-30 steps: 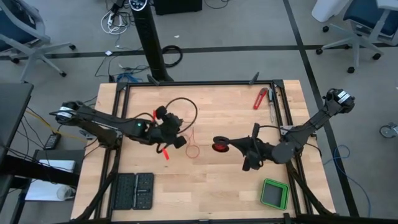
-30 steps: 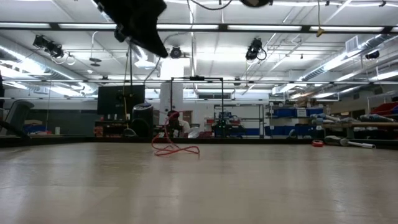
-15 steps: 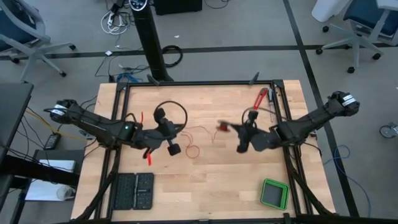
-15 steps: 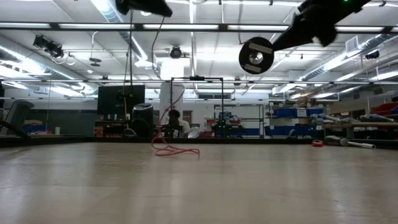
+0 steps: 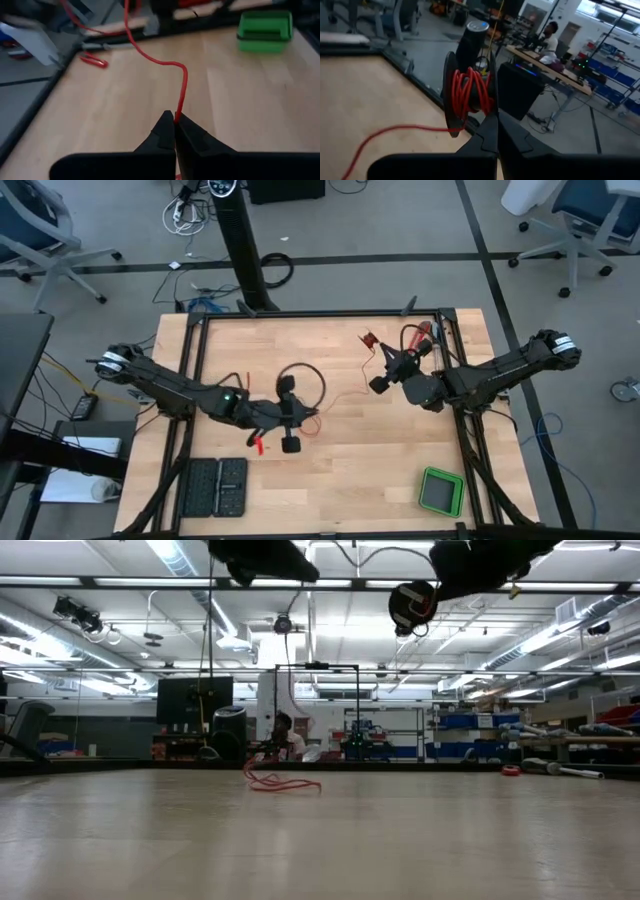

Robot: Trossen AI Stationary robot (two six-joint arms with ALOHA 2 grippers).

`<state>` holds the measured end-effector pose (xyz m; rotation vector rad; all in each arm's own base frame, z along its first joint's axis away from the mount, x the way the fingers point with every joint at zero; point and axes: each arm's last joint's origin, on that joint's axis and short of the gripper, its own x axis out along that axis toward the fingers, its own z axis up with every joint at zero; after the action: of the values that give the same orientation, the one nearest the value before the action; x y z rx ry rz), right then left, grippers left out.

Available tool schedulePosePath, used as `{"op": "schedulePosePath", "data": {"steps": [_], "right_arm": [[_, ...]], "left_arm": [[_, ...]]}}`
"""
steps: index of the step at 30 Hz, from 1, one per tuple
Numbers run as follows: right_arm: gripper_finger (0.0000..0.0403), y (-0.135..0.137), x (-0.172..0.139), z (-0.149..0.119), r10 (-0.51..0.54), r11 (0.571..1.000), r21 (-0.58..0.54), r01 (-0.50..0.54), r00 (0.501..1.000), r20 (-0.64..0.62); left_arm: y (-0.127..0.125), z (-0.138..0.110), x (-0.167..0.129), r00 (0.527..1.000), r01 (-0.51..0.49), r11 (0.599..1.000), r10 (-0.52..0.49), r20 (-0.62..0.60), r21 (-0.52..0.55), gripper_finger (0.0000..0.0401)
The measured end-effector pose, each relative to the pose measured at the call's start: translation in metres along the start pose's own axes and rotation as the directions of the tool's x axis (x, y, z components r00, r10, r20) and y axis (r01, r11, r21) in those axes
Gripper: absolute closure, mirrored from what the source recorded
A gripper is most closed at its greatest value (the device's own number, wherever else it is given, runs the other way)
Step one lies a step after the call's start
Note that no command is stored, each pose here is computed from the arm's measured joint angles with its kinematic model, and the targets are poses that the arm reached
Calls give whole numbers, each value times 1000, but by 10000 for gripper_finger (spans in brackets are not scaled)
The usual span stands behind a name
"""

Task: Coil cords
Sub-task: Uncoil the red wire from the black spool

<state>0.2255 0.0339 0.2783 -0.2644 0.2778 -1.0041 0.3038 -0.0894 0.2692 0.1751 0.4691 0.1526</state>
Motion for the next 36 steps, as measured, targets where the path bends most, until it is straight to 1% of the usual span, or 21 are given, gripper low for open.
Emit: {"op": "schedulePosePath", "data": {"steps": [4,6,9,12,16,19,24,26,27,31,33,36], "right_arm": [[403,1,-4,12,20,999,25,-21,999,50],[403,3,-9,18,60,998,22,-62,995,85],[403,5,-19,28,154,988,1,-156,976,153],[403,8,-31,35,249,968,-29,-250,942,225],[403,10,-49,41,369,929,-93,-358,878,305],[403,10,-61,43,432,902,-153,-404,837,336],[403,5,-79,43,493,869,-228,-438,793,357],[403,3,-86,41,532,845,-272,-460,770,351],[403,1,-89,39,561,825,-304,-477,752,345],[403,-2,-101,30,679,726,-408,-554,670,299],[403,-4,-103,26,706,698,-419,-581,655,269],[403,-8,-101,17,724,672,-423,-608,659,202]], "left_arm": [[-7,-12,15,998,1,1000,1,-65,31,400],[-9,-17,18,996,-3,999,7,-92,41,400],[-6,-22,19,989,-41,999,45,-138,35,400],[-1,-26,20,981,-77,997,78,-180,14,400],[7,-31,22,968,-106,994,104,-229,3,400],[12,-34,23,957,-126,992,121,-262,-1,400],[21,-38,25,937,-191,982,185,-298,10,400],[25,-40,24,922,-240,971,234,-309,19,400],[28,-40,23,913,-267,963,261,-312,26,400],[37,-38,17,880,-371,927,368,-299,48,400],[42,-33,13,871,-412,910,407,-274,40,400],[48,-26,2,853,-474,880,467,-232,26,400]]}}
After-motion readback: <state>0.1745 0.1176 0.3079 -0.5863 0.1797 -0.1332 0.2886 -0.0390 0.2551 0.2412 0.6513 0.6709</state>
